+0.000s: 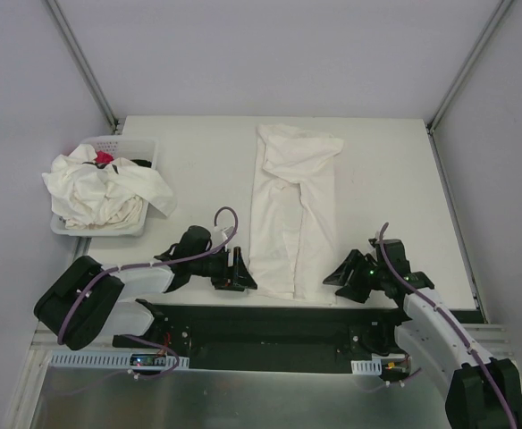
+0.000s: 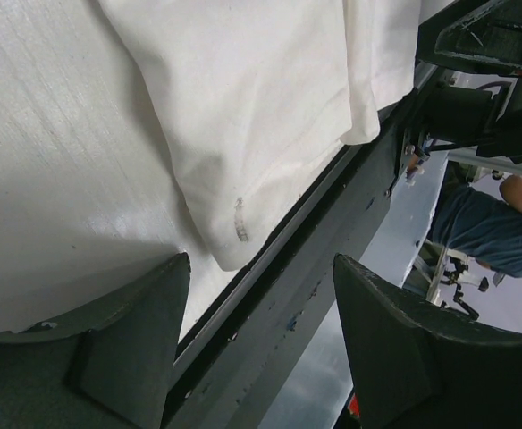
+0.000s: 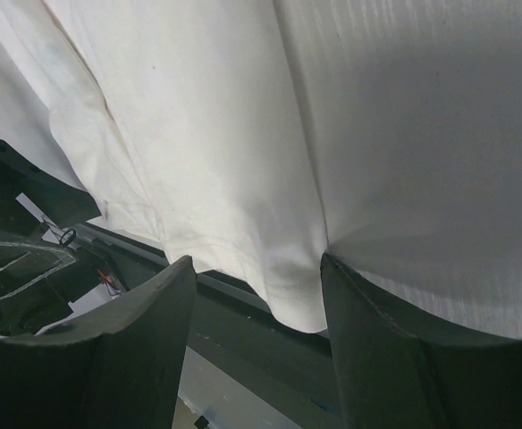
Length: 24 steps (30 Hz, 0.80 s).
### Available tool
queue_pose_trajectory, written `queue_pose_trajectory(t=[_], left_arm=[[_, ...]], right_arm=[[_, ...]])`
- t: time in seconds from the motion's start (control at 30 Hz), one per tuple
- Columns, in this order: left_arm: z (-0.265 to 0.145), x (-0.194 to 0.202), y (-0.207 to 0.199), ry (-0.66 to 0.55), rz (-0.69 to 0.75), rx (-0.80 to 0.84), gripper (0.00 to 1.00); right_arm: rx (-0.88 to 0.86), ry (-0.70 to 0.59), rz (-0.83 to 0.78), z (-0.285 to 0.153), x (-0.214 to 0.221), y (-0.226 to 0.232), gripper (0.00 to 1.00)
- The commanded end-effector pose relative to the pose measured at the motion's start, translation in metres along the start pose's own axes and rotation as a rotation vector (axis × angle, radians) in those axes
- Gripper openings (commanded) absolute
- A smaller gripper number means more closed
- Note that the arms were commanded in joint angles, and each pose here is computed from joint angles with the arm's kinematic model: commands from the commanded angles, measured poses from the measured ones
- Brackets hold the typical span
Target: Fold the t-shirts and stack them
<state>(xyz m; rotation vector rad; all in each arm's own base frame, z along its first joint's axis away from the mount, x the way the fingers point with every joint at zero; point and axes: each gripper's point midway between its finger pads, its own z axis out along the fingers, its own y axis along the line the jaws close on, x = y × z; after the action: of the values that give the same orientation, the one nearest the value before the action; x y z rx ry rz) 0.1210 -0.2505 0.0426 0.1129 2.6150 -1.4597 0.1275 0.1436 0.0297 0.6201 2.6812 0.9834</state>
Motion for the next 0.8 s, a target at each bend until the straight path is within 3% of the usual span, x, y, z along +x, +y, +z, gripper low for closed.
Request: queue_pose_trajectory(t=[0.0, 0.77], left_arm=[[0.002, 0.007, 0.0, 0.046, -0.02, -0.008, 0.66], [0.004, 0.008, 0.004, 0.092, -0.023, -0.044, 0.66]], right_arm=[[-0.019, -0.041, -0.001, -0.003, -0.011, 0.014, 0.61], [0.099, -0.024, -0.032, -0.02, 0.005, -0.011, 0.61]])
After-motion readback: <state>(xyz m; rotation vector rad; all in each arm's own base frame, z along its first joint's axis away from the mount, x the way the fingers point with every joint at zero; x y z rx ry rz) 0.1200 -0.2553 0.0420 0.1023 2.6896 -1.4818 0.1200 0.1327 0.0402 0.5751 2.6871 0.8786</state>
